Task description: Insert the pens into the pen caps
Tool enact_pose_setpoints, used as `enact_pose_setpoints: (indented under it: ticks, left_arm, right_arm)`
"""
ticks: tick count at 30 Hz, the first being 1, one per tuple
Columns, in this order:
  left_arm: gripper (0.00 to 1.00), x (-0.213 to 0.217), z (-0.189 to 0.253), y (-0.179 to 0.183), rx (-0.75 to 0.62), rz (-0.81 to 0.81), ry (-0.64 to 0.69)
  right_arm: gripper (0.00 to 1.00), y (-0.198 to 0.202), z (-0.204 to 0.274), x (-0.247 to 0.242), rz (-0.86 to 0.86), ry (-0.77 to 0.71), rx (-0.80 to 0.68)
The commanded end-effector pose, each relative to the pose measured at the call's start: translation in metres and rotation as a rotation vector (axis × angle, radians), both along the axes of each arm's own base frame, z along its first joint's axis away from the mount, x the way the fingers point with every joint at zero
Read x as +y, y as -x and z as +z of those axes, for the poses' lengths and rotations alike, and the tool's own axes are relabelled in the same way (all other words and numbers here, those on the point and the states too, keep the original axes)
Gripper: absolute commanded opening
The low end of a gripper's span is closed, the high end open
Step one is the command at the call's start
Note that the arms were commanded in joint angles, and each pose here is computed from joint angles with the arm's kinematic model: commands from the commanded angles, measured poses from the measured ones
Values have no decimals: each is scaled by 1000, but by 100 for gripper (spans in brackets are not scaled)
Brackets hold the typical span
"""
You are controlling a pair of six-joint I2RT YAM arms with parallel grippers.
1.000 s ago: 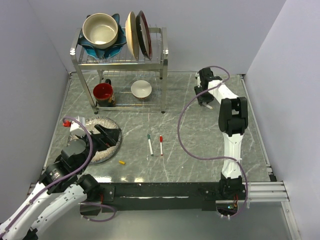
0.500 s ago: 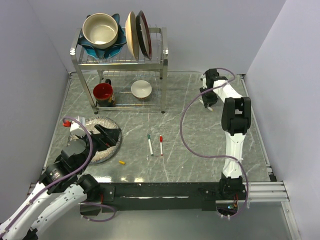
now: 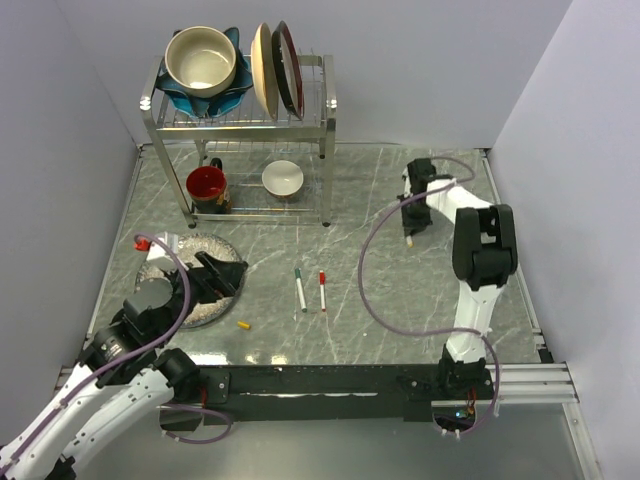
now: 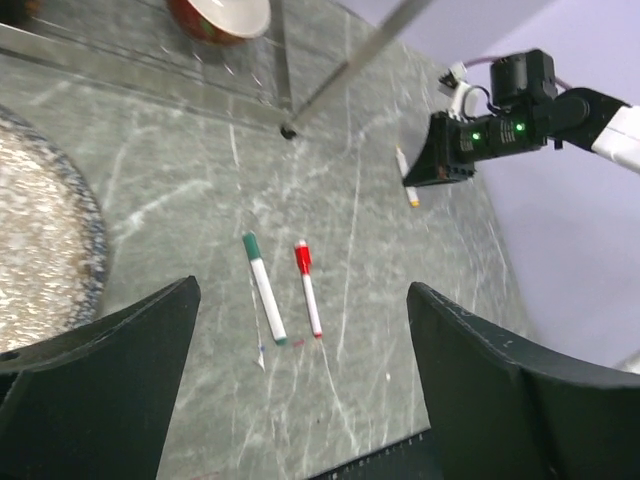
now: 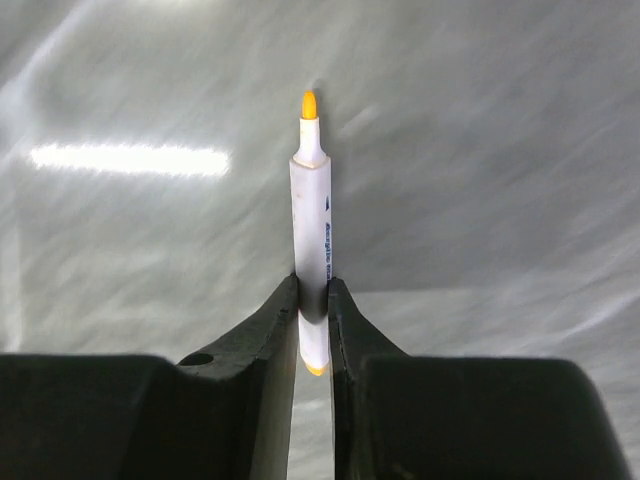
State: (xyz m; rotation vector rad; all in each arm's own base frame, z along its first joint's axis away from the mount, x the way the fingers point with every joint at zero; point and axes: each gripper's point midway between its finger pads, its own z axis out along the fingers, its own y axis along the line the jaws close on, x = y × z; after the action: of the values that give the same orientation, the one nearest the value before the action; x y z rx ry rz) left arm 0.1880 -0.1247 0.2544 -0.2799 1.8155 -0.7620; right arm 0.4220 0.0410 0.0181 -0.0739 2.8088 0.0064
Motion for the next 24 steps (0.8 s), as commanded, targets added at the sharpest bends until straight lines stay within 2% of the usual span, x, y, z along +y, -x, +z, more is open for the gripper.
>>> enact_pose_setpoints:
  ticks: [1, 2, 7, 11, 19, 24]
  left_arm:
    - [88, -28, 3, 2, 4, -133, -3]
    - [88, -36, 3, 4, 12, -169, 8]
    - [85, -71, -4, 1, 61, -277, 80]
    - [84, -89, -7, -9, 79, -305, 123]
    - [77, -124, -30, -35, 153, -331, 143]
    - [75, -144, -42, -47, 177, -357, 168]
  right_arm:
    - [0, 50, -3, 50, -31, -131, 13]
    - [0, 48, 12, 63, -16, -160, -62]
    - [0, 92, 16, 99, -27, -261, -136]
    - [0, 117, 50, 152, 101, -351, -277]
    - [0, 178, 99, 220, 253, -514, -404]
    - [0, 205, 138, 249, 310, -683, -460]
